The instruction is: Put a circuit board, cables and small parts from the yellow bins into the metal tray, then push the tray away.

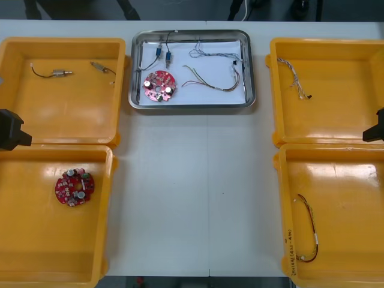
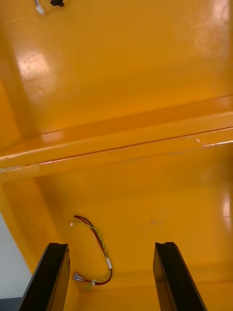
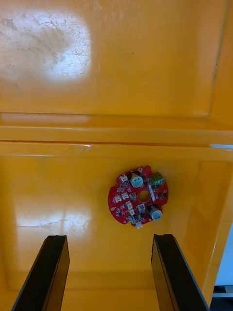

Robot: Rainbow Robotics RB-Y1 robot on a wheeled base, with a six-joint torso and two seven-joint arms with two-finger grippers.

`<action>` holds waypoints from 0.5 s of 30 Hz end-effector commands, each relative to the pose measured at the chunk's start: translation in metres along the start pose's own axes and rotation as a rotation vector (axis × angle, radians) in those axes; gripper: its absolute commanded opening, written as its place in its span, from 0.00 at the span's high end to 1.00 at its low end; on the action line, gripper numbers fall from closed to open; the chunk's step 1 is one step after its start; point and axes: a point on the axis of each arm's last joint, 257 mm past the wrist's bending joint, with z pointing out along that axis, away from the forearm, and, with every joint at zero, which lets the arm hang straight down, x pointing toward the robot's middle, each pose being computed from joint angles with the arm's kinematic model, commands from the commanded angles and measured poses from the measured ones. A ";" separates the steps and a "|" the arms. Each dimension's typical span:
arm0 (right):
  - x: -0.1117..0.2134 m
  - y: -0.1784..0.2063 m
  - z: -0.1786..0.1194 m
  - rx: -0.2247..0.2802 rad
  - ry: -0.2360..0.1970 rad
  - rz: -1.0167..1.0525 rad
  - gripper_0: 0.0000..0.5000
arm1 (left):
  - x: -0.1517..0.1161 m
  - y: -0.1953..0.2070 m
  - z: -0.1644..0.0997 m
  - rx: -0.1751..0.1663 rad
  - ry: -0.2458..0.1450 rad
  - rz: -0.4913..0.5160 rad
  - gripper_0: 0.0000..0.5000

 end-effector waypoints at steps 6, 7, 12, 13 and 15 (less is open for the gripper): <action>-0.001 -0.037 -0.017 0.077 -0.015 -0.046 0.00 | 0.000 0.004 -0.005 -0.008 -0.021 0.075 0.00; -0.001 -0.037 -0.016 0.077 -0.014 -0.048 0.00 | 0.000 0.004 -0.005 -0.008 -0.021 0.075 0.00; 0.001 -0.038 -0.015 0.080 -0.007 -0.126 0.00 | 0.000 0.004 -0.005 -0.008 -0.021 0.075 0.00; 0.000 -0.039 -0.015 0.086 -0.010 -0.146 0.00 | 0.000 0.004 -0.005 -0.008 -0.021 0.075 0.00; -0.001 -0.040 -0.016 0.090 -0.012 -0.179 0.00 | 0.000 0.004 -0.005 -0.008 -0.021 0.075 0.00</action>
